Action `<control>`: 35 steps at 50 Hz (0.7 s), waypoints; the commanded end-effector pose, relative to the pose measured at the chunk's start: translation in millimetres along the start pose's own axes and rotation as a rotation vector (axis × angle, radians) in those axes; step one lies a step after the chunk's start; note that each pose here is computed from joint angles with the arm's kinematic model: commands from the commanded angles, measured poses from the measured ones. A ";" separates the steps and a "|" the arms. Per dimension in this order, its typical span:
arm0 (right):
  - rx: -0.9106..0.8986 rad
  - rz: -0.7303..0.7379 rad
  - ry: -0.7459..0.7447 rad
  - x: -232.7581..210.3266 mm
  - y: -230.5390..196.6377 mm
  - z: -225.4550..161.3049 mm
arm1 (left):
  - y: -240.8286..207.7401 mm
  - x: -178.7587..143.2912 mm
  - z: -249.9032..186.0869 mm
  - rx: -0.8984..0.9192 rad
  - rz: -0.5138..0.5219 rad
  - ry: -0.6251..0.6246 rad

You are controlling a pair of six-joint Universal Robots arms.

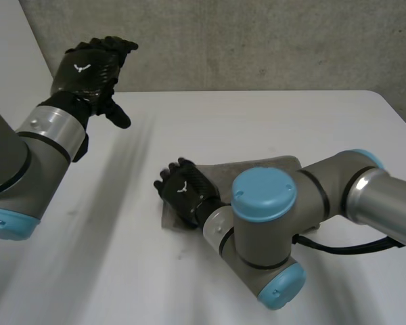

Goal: Fold the towel.

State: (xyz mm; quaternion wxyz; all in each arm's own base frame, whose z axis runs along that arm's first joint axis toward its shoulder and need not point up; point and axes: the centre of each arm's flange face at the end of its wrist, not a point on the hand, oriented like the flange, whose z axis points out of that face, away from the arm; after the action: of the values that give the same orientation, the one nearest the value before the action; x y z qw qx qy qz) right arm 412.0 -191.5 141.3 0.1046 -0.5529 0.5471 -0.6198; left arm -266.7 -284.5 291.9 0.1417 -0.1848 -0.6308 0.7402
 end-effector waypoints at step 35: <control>-0.308 0.350 0.420 138.5 125.3 -100.4 | 28.8 42.3 -22.5 -0.392 -0.261 0.012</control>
State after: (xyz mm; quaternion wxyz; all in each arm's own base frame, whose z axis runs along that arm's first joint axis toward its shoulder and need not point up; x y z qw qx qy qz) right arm 218.4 -275.9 131.9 0.0226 -0.3155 0.7519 -0.5785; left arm -297.9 -256.3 247.3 0.1933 -0.1572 -0.7563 0.6050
